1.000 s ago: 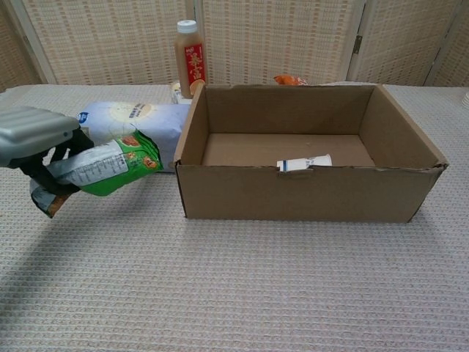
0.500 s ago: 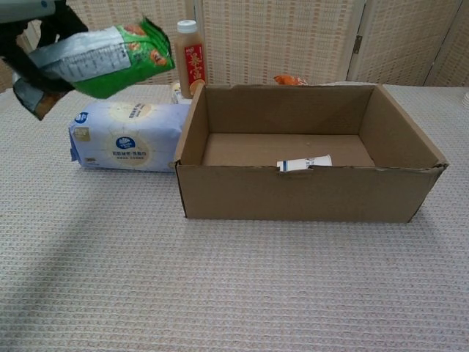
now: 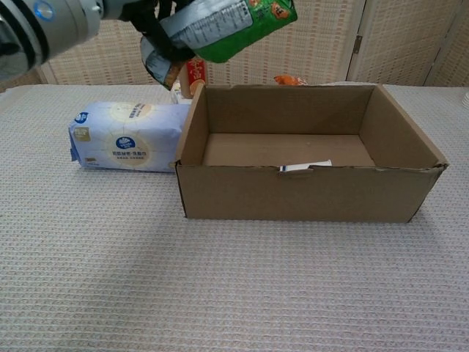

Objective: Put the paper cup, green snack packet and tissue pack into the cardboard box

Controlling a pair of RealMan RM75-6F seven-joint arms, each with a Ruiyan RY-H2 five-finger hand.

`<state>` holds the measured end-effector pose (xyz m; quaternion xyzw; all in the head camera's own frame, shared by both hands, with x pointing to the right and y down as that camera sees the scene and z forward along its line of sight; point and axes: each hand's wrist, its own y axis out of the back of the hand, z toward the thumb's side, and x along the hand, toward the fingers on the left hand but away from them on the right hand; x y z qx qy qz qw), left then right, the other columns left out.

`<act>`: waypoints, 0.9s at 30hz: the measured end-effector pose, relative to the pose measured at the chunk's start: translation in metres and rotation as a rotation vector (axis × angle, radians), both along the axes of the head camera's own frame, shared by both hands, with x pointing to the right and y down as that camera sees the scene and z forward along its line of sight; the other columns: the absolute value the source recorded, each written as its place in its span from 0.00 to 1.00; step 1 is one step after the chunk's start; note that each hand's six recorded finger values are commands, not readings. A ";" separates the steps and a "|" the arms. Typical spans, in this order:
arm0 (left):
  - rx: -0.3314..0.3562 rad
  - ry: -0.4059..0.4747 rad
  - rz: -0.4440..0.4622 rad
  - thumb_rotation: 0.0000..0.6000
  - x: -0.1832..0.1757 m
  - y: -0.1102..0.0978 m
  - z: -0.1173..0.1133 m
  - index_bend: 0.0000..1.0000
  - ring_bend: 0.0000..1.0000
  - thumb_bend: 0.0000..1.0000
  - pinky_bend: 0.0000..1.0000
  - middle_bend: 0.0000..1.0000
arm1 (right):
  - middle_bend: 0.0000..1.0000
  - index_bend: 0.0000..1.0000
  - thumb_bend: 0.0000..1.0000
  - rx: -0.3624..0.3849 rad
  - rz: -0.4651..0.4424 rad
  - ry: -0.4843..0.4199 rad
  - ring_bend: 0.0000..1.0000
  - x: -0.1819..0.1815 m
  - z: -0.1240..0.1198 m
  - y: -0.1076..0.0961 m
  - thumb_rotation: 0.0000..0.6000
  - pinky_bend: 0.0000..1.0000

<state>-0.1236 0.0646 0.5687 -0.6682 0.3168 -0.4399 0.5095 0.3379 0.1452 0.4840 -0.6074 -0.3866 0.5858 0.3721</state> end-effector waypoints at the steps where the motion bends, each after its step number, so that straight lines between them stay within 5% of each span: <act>1: -0.005 0.016 -0.005 1.00 0.011 0.001 0.006 0.82 0.79 0.44 0.92 0.96 | 0.00 0.06 0.07 0.001 0.001 -0.001 0.00 0.000 0.000 0.000 1.00 0.00; 13: -0.017 0.069 -0.021 1.00 0.069 0.016 0.049 0.79 0.77 0.44 0.90 0.93 | 0.00 0.06 0.07 0.001 0.002 -0.026 0.00 -0.002 -0.004 0.000 1.00 0.00; 14: -0.027 0.073 -0.020 1.00 0.070 0.017 0.051 0.70 0.69 0.42 0.83 0.83 | 0.00 0.06 0.07 0.002 0.003 -0.026 0.00 -0.001 -0.004 0.000 1.00 0.00; 16: -0.062 0.064 -0.013 1.00 0.071 0.019 0.057 0.30 0.36 0.30 0.54 0.42 | 0.00 0.06 0.07 0.004 0.007 -0.026 0.00 0.000 -0.005 -0.001 1.00 0.00; 18: -0.098 0.035 -0.004 1.00 0.070 0.021 0.063 0.06 0.18 0.23 0.36 0.21 | 0.00 0.06 0.07 0.005 0.011 -0.025 0.00 0.002 -0.005 -0.002 1.00 0.00; 22: -0.160 -0.029 0.006 1.00 0.064 0.021 0.070 0.00 0.12 0.20 0.30 0.14 | 0.00 0.06 0.07 0.002 0.012 -0.022 0.00 0.003 -0.004 -0.002 1.00 0.00; 27: -0.155 -0.017 0.000 1.00 0.060 0.014 0.064 0.00 0.09 0.20 0.28 0.12 | 0.00 0.06 0.07 -0.001 0.010 -0.020 0.00 0.002 -0.003 -0.002 1.00 0.00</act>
